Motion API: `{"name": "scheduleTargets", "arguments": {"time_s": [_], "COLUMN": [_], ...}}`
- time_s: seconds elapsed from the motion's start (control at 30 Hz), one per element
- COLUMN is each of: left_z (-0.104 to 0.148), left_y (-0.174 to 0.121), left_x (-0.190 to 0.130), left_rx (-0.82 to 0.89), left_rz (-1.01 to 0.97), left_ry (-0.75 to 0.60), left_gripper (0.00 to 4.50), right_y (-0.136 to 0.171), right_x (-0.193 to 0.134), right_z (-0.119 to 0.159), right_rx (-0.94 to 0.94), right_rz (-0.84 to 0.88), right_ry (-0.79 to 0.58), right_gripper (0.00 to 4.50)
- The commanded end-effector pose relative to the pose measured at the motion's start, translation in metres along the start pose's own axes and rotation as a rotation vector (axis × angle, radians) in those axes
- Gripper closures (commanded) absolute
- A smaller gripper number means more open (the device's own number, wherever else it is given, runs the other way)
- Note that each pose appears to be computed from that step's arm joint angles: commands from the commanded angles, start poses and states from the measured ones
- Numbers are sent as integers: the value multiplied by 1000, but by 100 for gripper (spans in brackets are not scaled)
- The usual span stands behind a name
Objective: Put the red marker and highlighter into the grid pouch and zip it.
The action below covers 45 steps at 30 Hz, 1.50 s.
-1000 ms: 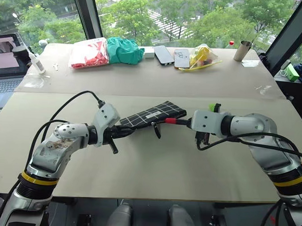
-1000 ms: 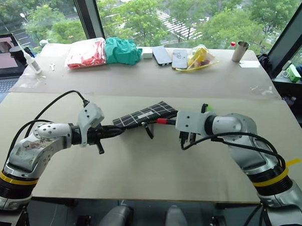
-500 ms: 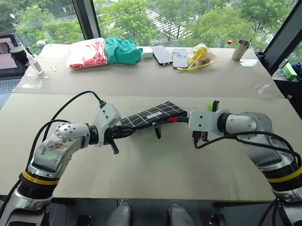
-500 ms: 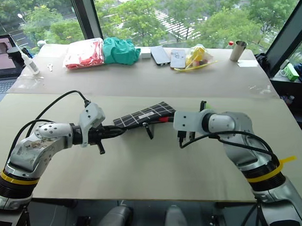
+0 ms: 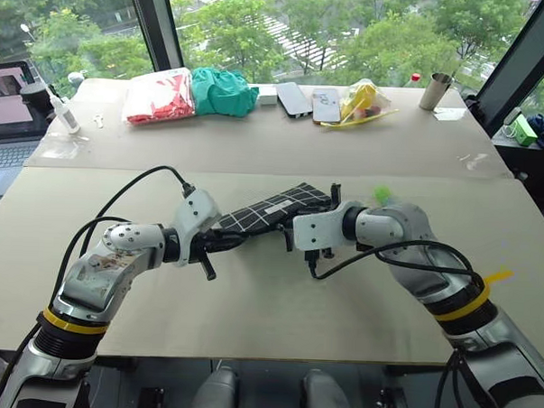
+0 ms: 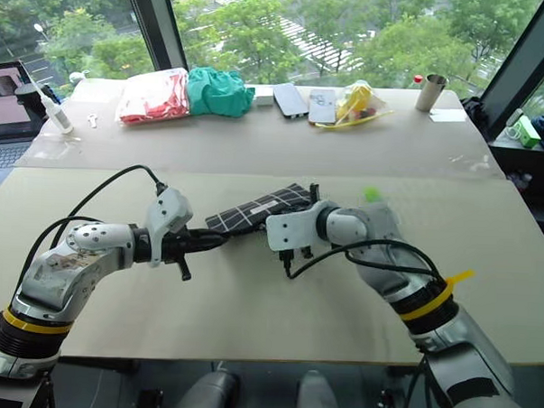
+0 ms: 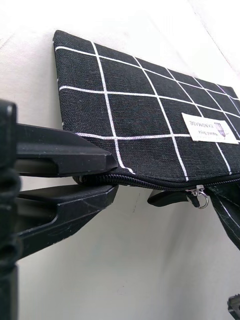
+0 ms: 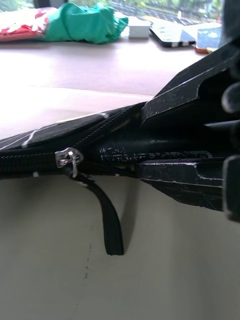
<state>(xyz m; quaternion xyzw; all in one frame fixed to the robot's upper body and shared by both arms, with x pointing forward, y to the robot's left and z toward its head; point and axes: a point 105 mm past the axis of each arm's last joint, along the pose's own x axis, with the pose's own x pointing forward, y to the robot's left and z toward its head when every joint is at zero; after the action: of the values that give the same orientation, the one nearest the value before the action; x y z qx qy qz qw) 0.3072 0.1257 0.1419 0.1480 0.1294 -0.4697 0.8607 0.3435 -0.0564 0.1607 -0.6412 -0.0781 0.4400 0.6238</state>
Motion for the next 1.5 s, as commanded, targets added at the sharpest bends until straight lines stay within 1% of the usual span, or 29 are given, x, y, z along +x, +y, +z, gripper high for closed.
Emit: {"name": "scheduleTargets", "arguments": {"time_s": [0.03, 0.1, 0.2, 0.23, 0.27, 0.3, 0.47, 0.53, 0.6, 0.67, 0.73, 0.83, 0.9, 0.97, 1.0, 1.03, 1.1, 1.2, 1.3, 1.4, 1.5], "left_z": [14, 14, 14, 14, 14, 14, 13, 13, 13, 13, 13, 12, 12, 12, 12, 12, 11, 11, 11, 11, 11], "left_y": [-3, -3, -3, -3, -3, -3, -3, -3, -3, -3, -3, -3, -4, -4, -4, -4, -4, -3, -4, -4, -4], "left_x": [0, 0, 0, 0, 0, 0, -1, -1, -1, -2, -2, -2, -2, -3, -3, -3, -3, -4, -5, -4, -4], "left_rx": [46, 47, 48, 48, 49, 49, 49, 49, 50, 49, 49, 49, 48, 47, 47, 46, 45, 43, 41, 42, 42], "left_rz": [-19, -18, -18, -18, -19, -20, -20, -21, -20, -20, -20, -19, -17, -16, -15, -15, -13, -11, -13, -16, -17], "left_ry": [-42, -44, -45, -46, -46, -46, -44, -43, -42, -42, -42, -42, -42, -41, -40, -40, -39, -37, -36, -35, -37], "left_gripper": [450, 450, 450, 450, 450, 450, 450, 450, 450, 450, 450, 450, 450, 450, 450, 450, 450, 450, 450, 450, 450], "right_y": [-4, 3, 3, 1, 1, 2, -10, -17, -33, -43, -46, -43, -37, -39, -40, -41, -37, -19, -7, -4, -1], "right_x": [2, 4, 7, 7, 6, 6, -4, -9, -18, -35, -48, -75, -88, -95, -97, -98, -99, -93, -83, -77, -83], "right_z": [15, 10, 0, -2, -4, -5, -19, -22, -25, -25, -28, -48, -55, -71, -83, -99, -123, -148, -153, -154, -175], "right_rx": [-164, -208, -208, -209, -169, -150, -82, -68, -40, 20, 97, 294, 476, 668, 756, 832, 988, 1171, 1274, 1245, 1170], "right_rz": [-48, -39, -57, -72, -67, -59, -76, -93, -144, -141, -125, -80, -78, -162, -211, -288, -390, -481, -507, -503, -552], "right_ry": [-96, -102, -85, -83, -85, -86, -50, -57, -58, -109, -123, -90, -117, -114, -91, -41, 32, 145, 184, 230, 356], "right_gripper": [400, 400, 400, 351, 300, 280, 112, 112, 112, 112, 112, 112, 112, 112, 112, 112, 112, 112, 112, 112, 112]}}
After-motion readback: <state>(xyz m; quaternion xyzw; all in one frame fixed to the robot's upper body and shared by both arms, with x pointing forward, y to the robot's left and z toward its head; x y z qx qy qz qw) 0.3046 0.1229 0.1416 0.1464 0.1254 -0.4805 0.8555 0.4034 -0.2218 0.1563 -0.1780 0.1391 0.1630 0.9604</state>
